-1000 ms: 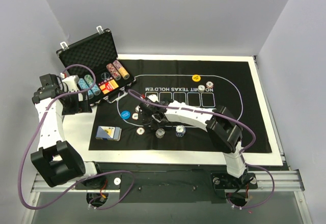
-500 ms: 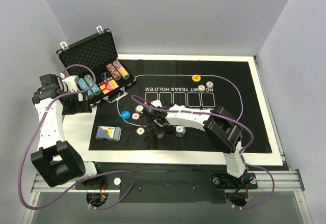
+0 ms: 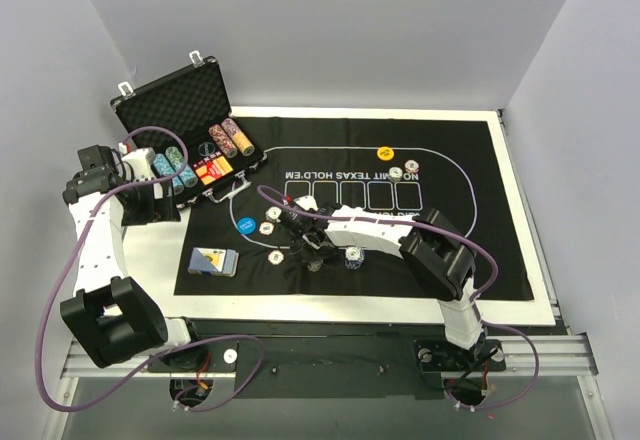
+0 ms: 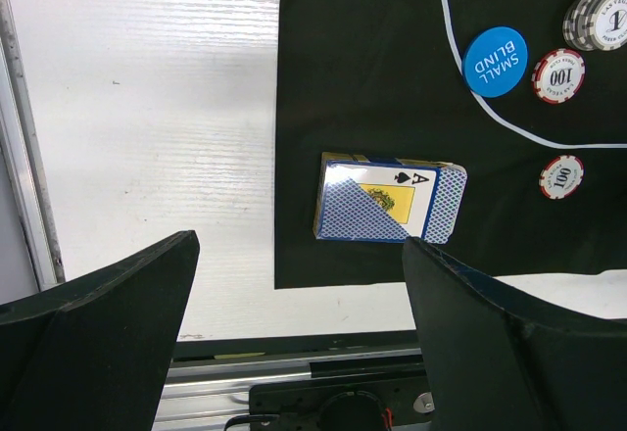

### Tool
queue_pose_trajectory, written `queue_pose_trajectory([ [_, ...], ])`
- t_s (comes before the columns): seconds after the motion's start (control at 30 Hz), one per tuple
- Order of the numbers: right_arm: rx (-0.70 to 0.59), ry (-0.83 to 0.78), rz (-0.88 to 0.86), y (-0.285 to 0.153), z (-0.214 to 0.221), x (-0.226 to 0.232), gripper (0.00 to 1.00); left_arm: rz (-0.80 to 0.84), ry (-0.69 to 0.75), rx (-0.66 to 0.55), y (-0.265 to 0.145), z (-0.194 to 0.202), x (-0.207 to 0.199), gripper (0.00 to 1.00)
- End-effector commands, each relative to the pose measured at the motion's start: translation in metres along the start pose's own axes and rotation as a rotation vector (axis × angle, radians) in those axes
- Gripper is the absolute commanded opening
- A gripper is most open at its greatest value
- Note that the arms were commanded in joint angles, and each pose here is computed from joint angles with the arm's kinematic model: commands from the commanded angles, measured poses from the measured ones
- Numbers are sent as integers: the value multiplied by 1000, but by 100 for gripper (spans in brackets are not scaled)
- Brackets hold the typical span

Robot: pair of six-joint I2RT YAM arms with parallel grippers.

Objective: Distribute texas hold em gaming equipment

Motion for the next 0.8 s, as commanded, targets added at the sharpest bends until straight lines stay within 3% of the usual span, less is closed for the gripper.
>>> queue_pose_trajectory([
  [0.0,21,-10,22,-8,6,-5,54,-7,19,-36,-7,-5,1,97],
  [0.27,35,-33,21,-10,12,-2,59,-12,28,-43,-10,-7,1,97],
  [0.47,24,-22,30,-14,10,-3,44,-9,29,-37,-9,-7,1,97],
  [0.77,-45,-11,16,-42,-9,-6,38,-6,26,-31,-6,-6,2,97],
])
Point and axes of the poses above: each gripper's point midway between its finger pads, its own y axis out along the fingers, its own x axis along the line the jaws close on, z = x × y, the point moved 1 cm from there along -y, back along the fingers, and after that the axes turned 7 degrees about -y, right-handed, at the moved point
